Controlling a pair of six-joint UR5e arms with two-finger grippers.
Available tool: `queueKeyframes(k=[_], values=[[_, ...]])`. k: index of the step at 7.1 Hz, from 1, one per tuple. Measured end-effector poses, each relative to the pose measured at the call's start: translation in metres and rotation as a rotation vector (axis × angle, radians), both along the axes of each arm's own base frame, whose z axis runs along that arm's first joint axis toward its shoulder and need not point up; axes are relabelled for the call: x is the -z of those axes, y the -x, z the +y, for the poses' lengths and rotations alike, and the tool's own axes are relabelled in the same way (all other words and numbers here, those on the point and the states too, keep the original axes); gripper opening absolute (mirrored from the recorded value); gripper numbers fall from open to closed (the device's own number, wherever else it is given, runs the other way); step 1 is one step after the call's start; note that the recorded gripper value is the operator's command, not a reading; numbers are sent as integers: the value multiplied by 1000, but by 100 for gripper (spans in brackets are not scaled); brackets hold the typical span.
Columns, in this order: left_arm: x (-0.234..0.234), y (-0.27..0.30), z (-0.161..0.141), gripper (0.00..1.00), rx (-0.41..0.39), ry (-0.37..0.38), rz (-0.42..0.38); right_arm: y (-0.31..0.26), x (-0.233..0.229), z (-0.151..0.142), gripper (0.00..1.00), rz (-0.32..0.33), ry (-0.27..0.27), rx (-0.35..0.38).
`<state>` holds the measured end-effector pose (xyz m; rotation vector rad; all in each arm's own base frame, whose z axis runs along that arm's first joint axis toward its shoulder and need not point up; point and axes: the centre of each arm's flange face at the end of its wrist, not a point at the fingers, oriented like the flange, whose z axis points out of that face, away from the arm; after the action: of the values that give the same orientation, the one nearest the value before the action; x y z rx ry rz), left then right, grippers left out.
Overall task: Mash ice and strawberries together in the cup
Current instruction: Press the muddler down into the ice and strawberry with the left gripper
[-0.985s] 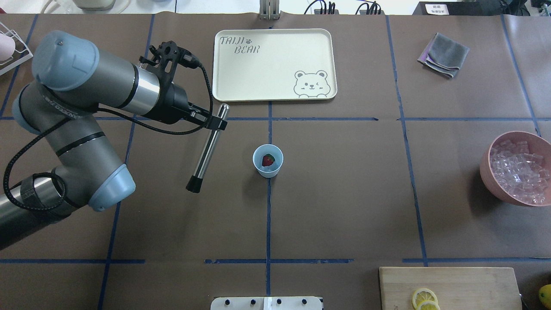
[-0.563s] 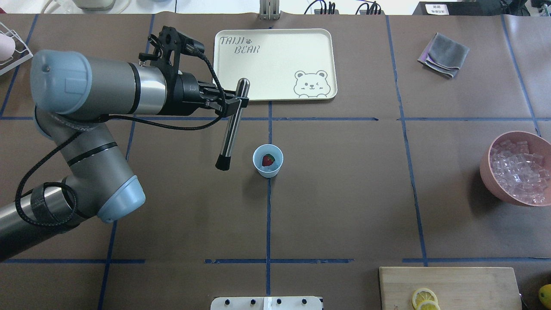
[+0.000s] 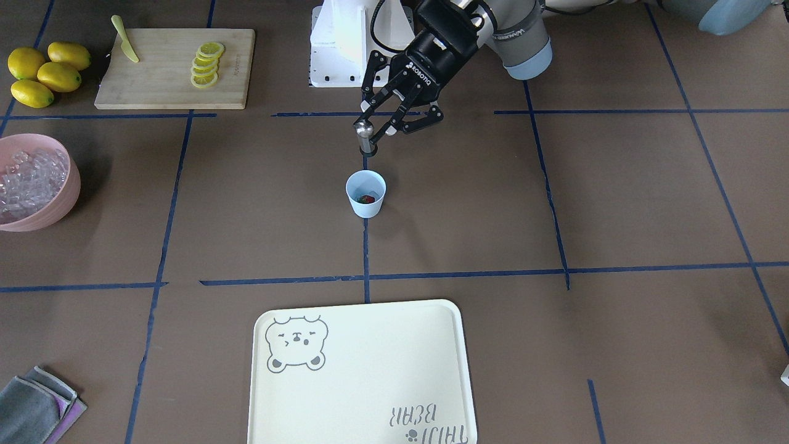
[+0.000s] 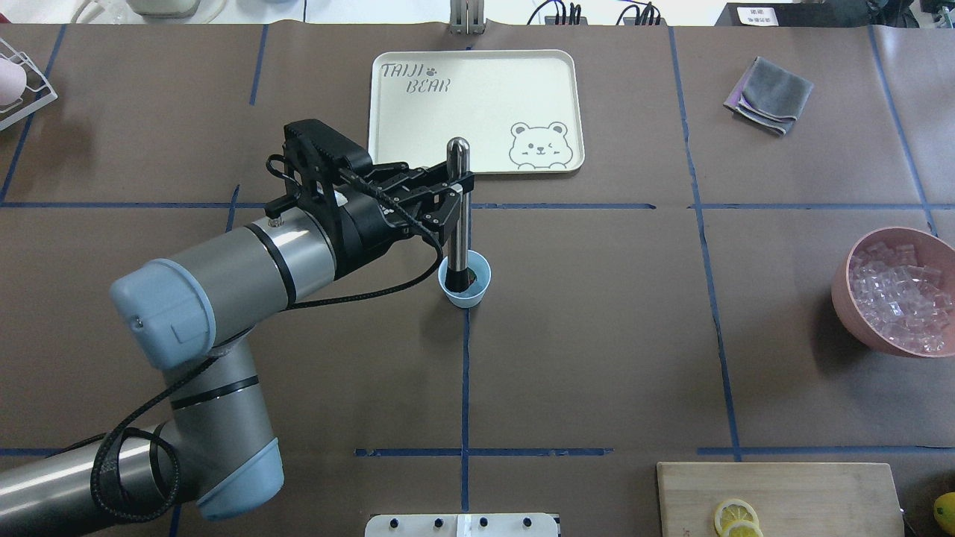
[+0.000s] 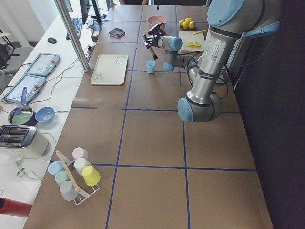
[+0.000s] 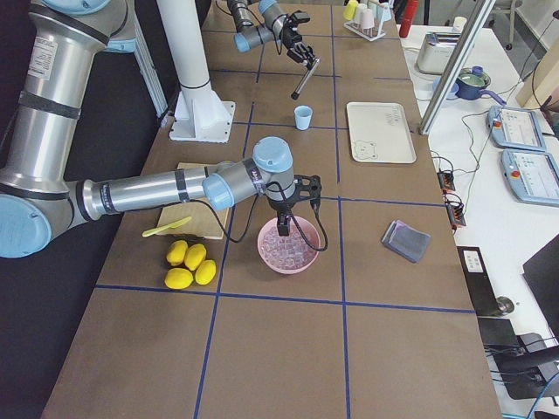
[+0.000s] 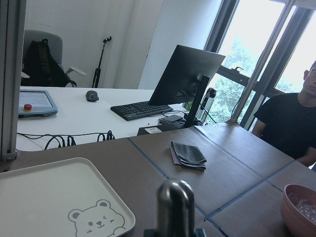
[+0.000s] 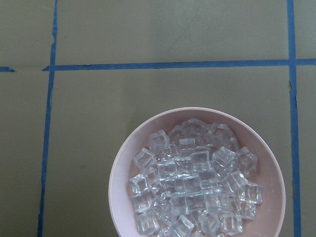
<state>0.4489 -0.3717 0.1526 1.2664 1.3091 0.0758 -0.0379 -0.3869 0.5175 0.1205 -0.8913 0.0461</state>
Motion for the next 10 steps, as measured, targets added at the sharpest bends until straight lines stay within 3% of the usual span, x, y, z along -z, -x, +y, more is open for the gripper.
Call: queueKeyframes(k=[6,10], values=[[9,-37,12,0,200,-21,-51,0,-2,1,99,-3,4,2],[0,-66,6,0,219,-10,-99,0,-2,1,99,-5,6,3]])
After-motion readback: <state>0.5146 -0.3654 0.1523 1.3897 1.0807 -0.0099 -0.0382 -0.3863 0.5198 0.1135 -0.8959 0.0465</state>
